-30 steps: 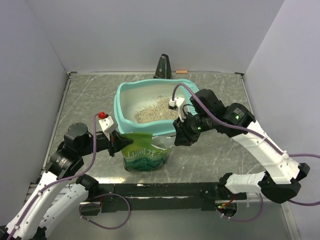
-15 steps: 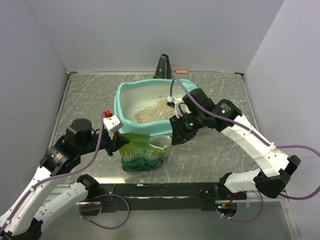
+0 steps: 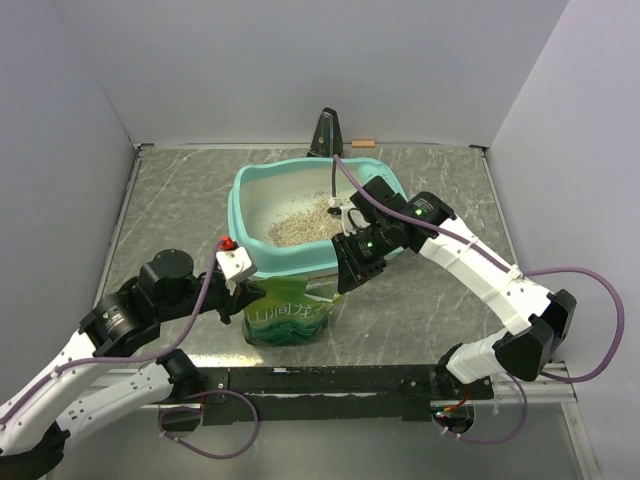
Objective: Fill the litter box with clean litter
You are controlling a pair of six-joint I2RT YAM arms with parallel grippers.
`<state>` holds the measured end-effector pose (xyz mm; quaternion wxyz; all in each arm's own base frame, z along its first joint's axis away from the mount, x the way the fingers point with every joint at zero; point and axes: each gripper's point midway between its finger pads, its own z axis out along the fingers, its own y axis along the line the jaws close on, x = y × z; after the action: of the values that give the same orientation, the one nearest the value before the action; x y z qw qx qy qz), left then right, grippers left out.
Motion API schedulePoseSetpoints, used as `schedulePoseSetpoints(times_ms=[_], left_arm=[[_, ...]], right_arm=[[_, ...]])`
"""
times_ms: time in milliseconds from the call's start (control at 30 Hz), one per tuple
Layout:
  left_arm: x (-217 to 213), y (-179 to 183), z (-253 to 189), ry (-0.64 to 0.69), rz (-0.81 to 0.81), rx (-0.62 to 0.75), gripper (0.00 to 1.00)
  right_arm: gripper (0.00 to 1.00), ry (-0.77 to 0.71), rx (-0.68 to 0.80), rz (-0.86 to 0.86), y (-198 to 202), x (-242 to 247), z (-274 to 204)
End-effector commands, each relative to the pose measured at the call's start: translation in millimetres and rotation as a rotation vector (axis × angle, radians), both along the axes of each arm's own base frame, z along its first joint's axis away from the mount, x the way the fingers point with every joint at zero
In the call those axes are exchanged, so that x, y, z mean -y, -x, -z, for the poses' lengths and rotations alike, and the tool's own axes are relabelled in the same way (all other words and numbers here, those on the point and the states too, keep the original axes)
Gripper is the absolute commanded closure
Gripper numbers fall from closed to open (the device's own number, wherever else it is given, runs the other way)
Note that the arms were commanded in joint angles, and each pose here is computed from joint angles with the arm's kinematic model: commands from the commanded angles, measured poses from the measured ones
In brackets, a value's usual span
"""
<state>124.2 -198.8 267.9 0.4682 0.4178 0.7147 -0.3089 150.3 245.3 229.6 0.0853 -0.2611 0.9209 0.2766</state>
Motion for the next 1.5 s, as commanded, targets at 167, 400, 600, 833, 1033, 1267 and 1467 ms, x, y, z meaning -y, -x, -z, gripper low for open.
schedulePoseSetpoints(times_ms=[167,400,600,833,1033,1267,1467], left_arm=[[29.1,-22.0,11.3,0.000,-0.024,-0.016,0.99],[42.6,-18.3,44.4,-0.072,-0.018,-0.066,0.99],[41.9,-17.7,44.0,-0.067,-0.025,-0.046,0.99],[36.6,-22.0,38.7,-0.019,-0.065,-0.001,0.99],[33.6,-19.1,33.9,0.018,-0.063,0.016,0.99],[35.6,-19.2,40.3,-0.001,-0.064,0.005,0.99],[37.2,-16.6,43.1,-0.003,-0.054,0.000,0.99]], right_arm=[[1.00,0.138,-0.077,0.067,10.8,30.4,51.2],[1.00,-0.016,-0.139,0.045,9.2,16.0,69.1],[1.00,-0.139,-0.198,0.039,7.7,-2.6,95.5],[1.00,-0.235,-0.231,0.124,-2.4,-25.9,104.0],[1.00,-0.392,-0.314,0.118,6.8,-48.6,100.2],[1.00,-0.560,-0.295,0.083,13.0,-59.4,82.7],[1.00,-0.649,-0.280,0.114,22.6,-53.9,73.8]])
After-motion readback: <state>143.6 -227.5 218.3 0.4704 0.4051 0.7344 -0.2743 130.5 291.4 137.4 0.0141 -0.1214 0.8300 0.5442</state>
